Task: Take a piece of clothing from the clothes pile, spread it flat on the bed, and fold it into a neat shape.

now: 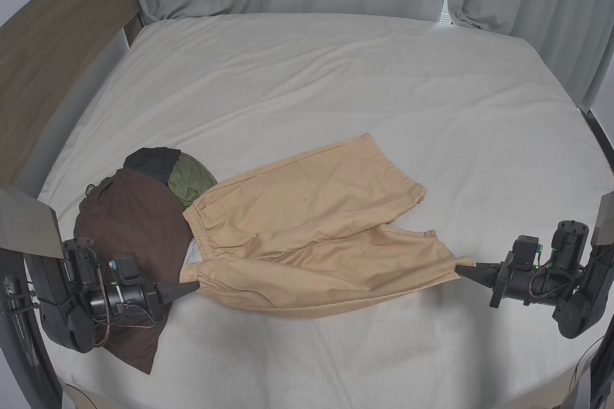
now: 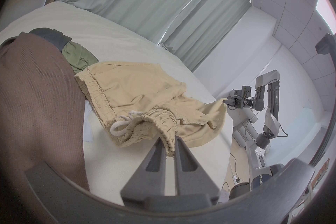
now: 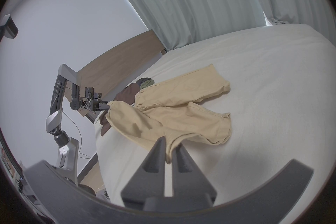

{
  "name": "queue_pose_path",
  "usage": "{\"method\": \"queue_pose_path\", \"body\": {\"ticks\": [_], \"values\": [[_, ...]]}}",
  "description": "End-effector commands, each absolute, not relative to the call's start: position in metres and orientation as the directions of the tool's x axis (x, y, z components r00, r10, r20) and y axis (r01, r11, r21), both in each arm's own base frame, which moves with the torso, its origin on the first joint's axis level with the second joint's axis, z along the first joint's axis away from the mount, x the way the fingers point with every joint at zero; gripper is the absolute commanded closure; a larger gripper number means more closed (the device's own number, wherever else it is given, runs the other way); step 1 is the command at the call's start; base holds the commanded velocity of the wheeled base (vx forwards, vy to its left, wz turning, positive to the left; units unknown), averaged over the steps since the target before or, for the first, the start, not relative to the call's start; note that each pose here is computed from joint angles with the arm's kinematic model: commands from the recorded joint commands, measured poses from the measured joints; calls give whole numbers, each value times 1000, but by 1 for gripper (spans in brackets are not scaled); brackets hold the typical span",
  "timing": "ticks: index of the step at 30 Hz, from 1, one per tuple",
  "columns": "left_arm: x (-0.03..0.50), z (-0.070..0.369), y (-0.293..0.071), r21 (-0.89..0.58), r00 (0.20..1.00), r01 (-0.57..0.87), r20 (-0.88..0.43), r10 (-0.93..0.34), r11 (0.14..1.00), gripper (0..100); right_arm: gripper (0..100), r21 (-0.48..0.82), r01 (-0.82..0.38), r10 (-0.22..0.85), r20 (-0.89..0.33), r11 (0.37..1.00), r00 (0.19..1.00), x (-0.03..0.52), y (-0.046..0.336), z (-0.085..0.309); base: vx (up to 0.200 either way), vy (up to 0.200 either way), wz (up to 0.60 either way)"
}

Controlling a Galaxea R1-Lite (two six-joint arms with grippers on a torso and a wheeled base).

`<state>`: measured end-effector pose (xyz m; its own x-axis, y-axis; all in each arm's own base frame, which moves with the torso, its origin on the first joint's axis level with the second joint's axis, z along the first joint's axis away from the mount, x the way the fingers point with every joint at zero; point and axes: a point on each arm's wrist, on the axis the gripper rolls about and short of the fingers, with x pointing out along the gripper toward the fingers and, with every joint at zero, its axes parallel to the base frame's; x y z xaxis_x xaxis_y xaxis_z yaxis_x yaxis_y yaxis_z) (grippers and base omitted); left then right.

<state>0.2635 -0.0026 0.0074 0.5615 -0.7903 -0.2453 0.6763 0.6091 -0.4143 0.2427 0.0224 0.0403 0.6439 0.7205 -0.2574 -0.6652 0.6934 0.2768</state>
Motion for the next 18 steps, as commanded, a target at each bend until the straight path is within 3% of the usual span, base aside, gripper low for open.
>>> {"method": "queue_pose_path", "body": {"ticks": [1, 18], "values": [[264, 16, -2, -410, 570, 679, -229, -789, 609, 100, 100, 267, -676, 727, -229, 686, 647, 238, 25, 52, 0, 0, 0], [268, 19, 2, -416, 587, 669, -214, -781, 616, 100, 100, 207, -704, 733, -155, 680, 662, 228, 25, 78, 0, 0, 0]]}}
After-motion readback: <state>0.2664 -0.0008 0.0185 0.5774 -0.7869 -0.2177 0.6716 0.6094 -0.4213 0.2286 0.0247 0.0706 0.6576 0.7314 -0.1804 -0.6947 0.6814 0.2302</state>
